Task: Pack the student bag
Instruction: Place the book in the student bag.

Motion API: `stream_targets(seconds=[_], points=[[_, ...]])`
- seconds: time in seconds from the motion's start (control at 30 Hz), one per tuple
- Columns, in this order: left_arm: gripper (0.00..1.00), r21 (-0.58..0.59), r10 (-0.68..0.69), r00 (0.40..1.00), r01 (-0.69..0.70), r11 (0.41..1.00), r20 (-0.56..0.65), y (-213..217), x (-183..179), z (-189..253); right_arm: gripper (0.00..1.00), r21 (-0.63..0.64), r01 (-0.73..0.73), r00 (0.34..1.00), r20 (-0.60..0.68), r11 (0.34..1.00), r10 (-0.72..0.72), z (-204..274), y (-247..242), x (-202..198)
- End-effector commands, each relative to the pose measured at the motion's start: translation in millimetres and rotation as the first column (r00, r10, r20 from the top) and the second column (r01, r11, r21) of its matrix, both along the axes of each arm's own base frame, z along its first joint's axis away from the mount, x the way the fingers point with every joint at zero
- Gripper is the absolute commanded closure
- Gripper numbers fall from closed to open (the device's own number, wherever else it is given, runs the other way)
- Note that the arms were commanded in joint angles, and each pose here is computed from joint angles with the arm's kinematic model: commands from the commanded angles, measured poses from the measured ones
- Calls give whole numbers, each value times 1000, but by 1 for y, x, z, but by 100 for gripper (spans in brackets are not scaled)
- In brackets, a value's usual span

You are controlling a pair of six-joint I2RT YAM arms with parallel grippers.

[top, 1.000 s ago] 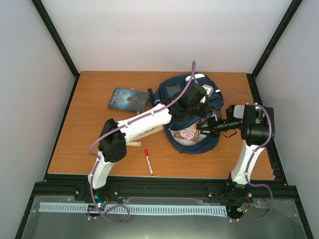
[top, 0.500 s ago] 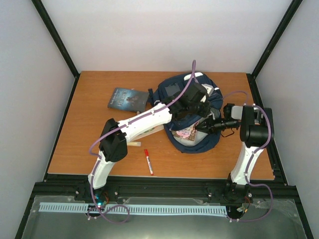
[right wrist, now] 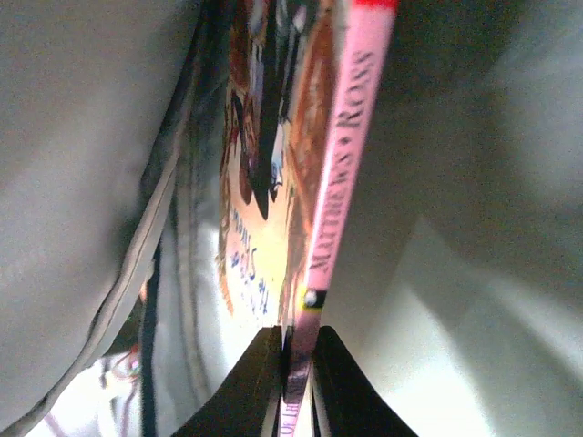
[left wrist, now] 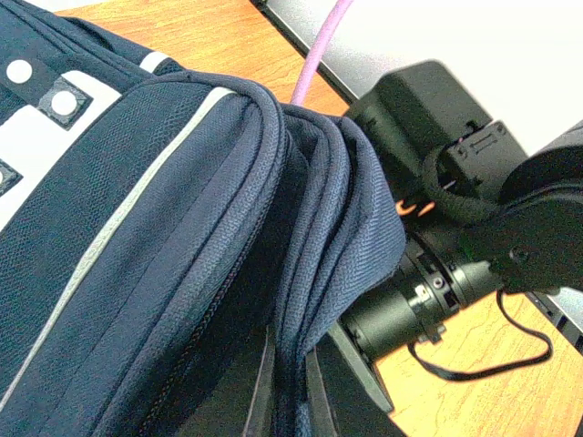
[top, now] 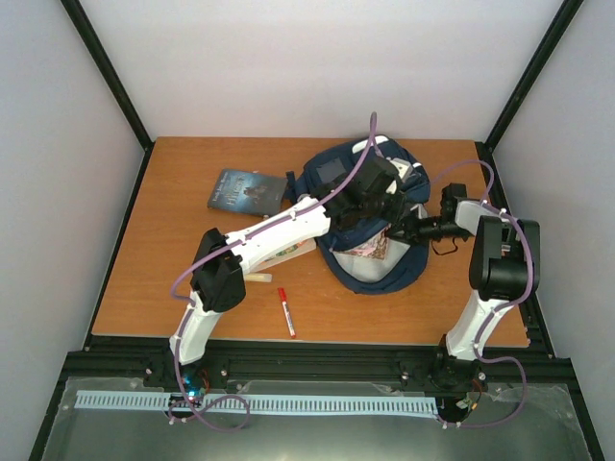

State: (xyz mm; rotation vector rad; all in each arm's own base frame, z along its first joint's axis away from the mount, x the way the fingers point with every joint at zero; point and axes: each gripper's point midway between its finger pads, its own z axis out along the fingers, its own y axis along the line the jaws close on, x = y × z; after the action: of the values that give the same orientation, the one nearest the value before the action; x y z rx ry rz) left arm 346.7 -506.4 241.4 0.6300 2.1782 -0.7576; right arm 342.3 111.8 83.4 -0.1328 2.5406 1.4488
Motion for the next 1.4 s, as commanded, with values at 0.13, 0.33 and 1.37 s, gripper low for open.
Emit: stream_targets(seconds=[0.13,0.33,1.37], points=[[99,-75,-48,997,52,996,58,-6,-6,45,71,-162,79,986,161,984,-52,2,-26,34],[99,-101,-116,992,120,988,39,-18,-15,44,63,-248,47,974,226,968,10,12,-38,2],[99,-33,-354,933,357,934,64,6,-67,65,62,-912,76,251,408,402,878,20,5,-87]])
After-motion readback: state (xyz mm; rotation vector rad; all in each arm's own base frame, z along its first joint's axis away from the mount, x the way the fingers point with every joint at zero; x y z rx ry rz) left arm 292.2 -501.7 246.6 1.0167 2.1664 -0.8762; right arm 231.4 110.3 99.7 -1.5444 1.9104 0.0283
